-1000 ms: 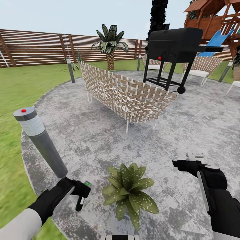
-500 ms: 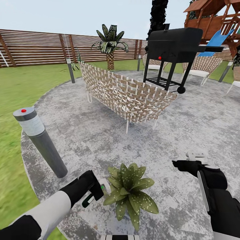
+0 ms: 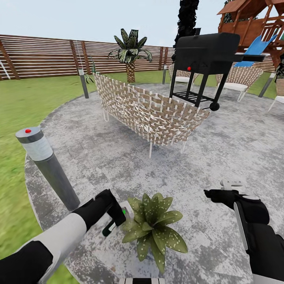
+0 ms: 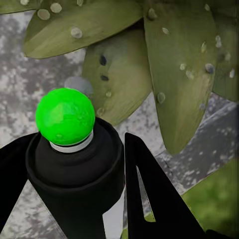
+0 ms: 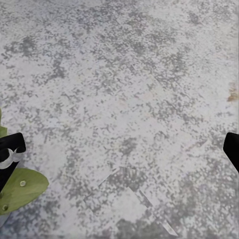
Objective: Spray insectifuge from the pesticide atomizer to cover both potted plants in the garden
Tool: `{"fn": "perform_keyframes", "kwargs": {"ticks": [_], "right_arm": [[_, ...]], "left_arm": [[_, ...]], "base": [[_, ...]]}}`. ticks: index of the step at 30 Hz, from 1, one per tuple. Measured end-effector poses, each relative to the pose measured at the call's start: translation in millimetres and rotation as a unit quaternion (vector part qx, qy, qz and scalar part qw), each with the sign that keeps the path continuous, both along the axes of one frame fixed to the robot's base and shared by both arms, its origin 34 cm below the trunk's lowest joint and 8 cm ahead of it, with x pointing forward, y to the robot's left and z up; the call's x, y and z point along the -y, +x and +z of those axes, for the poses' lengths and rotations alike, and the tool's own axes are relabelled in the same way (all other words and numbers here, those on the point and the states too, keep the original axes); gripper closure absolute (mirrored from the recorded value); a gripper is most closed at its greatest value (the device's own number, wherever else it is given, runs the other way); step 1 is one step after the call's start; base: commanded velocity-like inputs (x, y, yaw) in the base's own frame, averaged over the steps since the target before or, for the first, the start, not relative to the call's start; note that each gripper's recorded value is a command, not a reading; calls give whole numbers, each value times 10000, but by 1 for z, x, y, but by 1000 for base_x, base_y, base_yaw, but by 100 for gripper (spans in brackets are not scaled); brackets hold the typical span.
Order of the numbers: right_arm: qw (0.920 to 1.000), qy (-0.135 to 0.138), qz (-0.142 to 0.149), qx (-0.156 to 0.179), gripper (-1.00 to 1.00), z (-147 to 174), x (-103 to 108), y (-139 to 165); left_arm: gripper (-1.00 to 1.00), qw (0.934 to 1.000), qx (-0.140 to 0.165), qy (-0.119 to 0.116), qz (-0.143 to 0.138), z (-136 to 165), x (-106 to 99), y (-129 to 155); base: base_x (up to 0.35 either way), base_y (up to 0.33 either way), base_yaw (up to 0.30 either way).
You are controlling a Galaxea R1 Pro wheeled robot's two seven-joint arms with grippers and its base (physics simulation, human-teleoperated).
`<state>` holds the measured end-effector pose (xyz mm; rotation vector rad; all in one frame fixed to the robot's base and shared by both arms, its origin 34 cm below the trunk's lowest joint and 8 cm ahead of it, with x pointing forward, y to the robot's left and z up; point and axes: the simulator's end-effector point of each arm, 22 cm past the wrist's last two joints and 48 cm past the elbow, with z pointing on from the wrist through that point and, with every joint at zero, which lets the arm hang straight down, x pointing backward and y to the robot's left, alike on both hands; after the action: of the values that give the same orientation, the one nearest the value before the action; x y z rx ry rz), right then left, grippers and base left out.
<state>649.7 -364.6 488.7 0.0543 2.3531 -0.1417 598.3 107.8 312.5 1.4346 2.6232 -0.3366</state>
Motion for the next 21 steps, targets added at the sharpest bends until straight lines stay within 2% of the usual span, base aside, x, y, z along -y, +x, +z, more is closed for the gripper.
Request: {"fn": "perform_keyframes", "kwargs": {"ticks": [5, 11, 14, 17, 18, 20, 21], "right_arm": [[10000, 5, 0, -1, -100, 0, 0, 0], [10000, 5, 1, 0, -100, 0, -1, 0], [10000, 3, 1, 0, -100, 0, 0, 0], [10000, 5, 1, 1, -100, 0, 0, 0], [10000, 5, 1, 1, -100, 0, 0, 0], [10000, 7, 1, 0, -100, 0, -1, 0], [10000, 11, 2, 1, -100, 0, -1, 0]], "left_arm": [[100, 9995, -197, -247, 84, 5, 5, -5], [100, 9980, -602, -153, 111, -23, -17, -34], [100, 9979, -632, -101, 94, -31, -29, -39], [100, 9980, -598, -53, 203, -33, -44, -36], [100, 9978, -577, -117, 300, -31, -45, -32], [100, 9942, -380, -640, 778, -19, -44, -9], [100, 9902, -286, -905, 1026, -12, -44, 2]], "base": [[0, 0, 0], [0, 0, 0], [0, 0, 0], [0, 0, 0], [0, 0, 0], [0, 0, 0], [0, 0, 0]]}}
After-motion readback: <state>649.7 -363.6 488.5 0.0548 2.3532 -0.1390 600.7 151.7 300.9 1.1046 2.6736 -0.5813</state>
